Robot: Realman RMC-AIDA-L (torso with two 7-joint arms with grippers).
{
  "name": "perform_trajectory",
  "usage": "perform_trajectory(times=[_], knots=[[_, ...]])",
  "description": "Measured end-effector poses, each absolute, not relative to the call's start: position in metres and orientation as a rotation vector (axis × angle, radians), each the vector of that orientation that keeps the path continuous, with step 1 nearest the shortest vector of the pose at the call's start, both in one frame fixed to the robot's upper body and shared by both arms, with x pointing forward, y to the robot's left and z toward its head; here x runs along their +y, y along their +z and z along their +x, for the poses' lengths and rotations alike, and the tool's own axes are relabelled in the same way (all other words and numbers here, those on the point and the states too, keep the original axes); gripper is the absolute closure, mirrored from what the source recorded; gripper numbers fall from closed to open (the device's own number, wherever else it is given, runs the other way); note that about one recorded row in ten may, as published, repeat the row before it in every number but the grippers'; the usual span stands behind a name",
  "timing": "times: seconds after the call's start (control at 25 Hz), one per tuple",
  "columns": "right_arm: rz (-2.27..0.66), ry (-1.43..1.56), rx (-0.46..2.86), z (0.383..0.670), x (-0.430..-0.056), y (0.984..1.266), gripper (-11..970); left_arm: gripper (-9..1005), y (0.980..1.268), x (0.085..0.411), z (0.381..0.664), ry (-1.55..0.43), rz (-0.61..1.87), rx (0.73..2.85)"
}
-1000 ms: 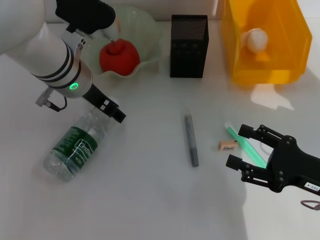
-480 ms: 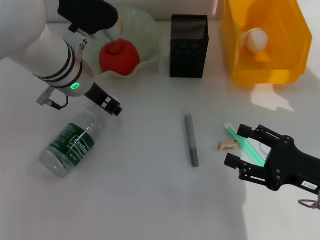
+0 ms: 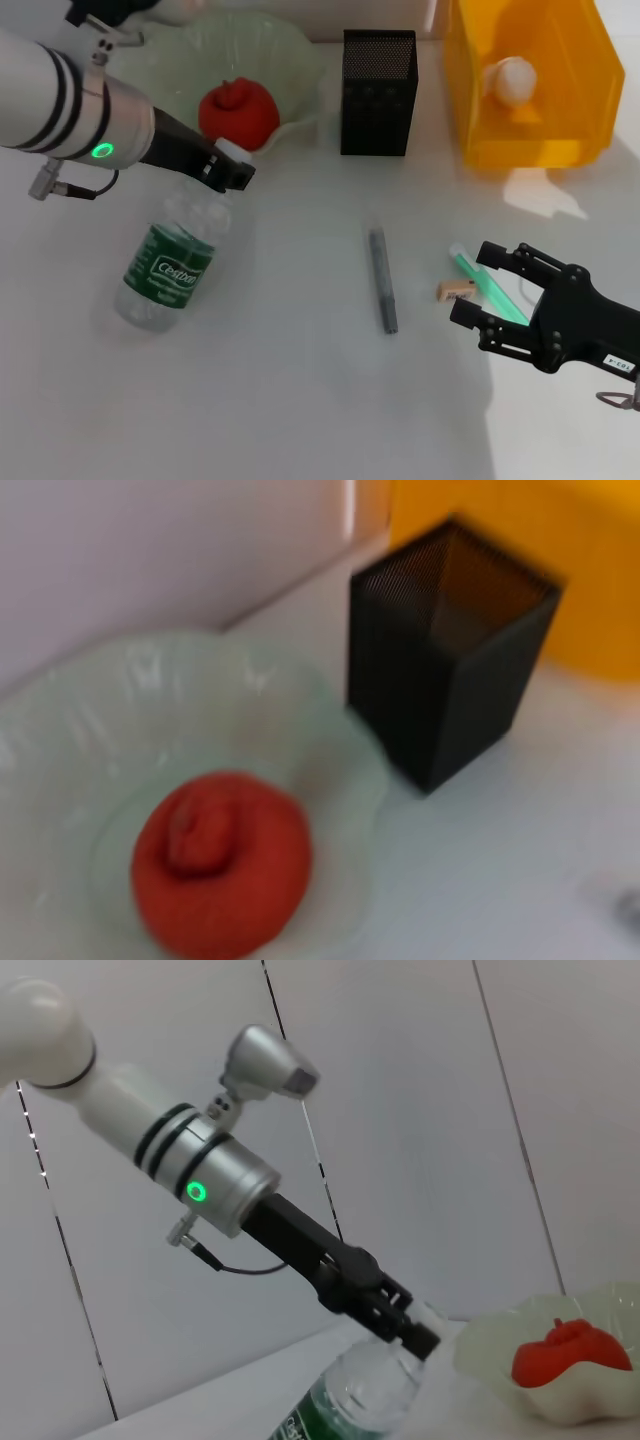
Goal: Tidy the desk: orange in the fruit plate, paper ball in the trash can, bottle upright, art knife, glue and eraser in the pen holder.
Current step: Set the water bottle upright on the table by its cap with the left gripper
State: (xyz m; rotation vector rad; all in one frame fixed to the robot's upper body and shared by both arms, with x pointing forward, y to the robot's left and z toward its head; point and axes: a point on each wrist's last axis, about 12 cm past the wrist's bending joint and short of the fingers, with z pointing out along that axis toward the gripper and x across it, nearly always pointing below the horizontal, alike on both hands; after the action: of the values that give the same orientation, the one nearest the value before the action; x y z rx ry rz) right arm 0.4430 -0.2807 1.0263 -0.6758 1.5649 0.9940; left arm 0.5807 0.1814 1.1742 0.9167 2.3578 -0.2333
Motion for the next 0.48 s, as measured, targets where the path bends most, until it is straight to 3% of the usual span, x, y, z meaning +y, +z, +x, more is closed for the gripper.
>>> perform_trajectory(times=[0.16, 0.48], knots=[[-0.677, 1.011, 1.557, 0.447, -0.276, 1.027, 122, 551, 1.183, 0.203, 0.568, -0.482, 0.847, 2.233], [-0.662, 1.046, 1.56, 0.451, -0.271, 1.028, 123, 552, 1.167, 0.23, 0.559, -0.639, 0.793, 2.1]])
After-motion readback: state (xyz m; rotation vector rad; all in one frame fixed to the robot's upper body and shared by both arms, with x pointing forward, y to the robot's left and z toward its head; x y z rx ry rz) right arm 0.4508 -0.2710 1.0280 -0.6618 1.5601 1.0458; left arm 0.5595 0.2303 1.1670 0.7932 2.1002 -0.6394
